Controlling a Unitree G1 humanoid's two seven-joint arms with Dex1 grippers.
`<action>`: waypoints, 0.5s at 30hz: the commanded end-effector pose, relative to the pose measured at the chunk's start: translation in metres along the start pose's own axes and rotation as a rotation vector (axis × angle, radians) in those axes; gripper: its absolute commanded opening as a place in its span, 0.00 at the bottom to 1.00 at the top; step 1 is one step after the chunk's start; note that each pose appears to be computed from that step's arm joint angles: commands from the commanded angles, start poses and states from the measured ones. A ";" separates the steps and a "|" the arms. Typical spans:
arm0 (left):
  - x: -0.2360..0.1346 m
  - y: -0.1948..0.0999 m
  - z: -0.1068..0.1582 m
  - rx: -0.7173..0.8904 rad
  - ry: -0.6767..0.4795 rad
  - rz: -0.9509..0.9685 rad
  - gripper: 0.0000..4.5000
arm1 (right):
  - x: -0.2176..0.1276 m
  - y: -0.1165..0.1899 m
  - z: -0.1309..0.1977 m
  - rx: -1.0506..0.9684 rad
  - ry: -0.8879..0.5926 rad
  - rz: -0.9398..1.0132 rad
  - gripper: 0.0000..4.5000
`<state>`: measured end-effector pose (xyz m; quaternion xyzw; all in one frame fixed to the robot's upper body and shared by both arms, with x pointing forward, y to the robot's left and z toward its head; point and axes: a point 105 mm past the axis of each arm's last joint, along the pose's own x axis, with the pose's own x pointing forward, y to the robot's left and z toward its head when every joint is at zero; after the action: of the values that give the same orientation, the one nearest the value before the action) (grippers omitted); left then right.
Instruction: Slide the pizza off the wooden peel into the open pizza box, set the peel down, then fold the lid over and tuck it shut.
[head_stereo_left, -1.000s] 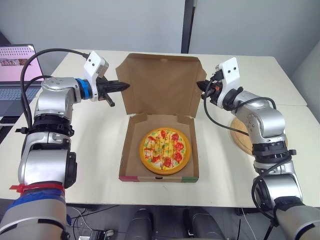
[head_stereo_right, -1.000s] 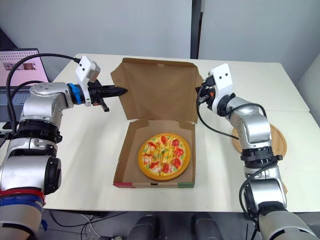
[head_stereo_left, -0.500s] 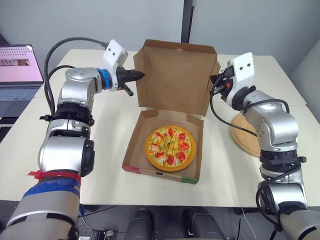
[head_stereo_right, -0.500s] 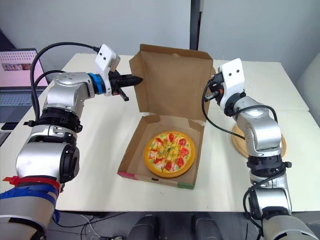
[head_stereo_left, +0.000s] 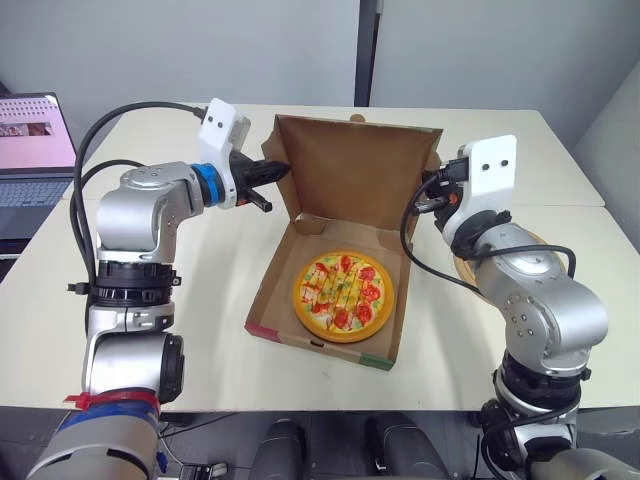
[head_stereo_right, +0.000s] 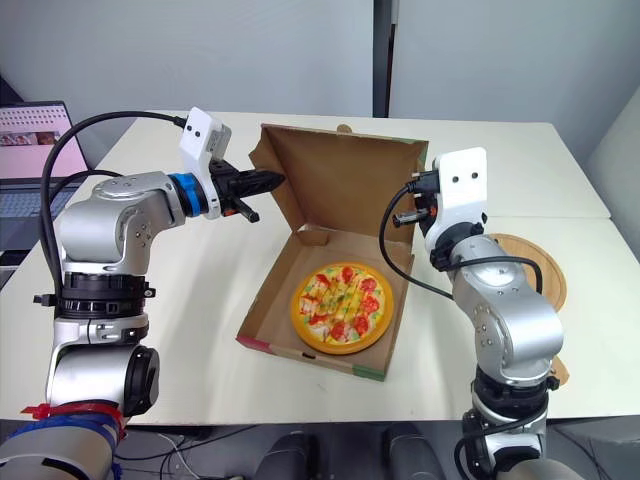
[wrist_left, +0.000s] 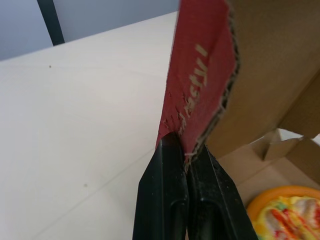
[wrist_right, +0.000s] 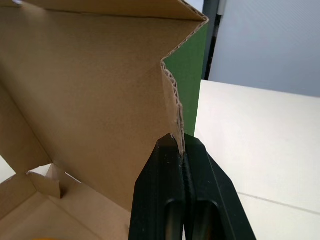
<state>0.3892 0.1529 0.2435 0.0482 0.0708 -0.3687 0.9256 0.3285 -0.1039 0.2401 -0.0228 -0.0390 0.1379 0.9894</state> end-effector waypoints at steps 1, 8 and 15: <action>-0.005 -0.021 0.013 -0.025 -0.032 -0.086 0.00 | -0.007 0.024 0.013 0.002 -0.049 0.090 0.00; -0.016 -0.027 0.025 -0.042 -0.036 -0.115 0.00 | -0.014 0.030 0.020 0.022 -0.058 0.112 0.00; -0.028 -0.040 0.026 -0.015 0.003 -0.184 0.00 | -0.023 0.039 0.026 0.035 -0.050 0.174 0.00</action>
<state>0.3600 0.1622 0.2574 0.0196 0.1056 -0.3880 0.9154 0.3099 -0.0975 0.2488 -0.0030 -0.0319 0.1487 0.9884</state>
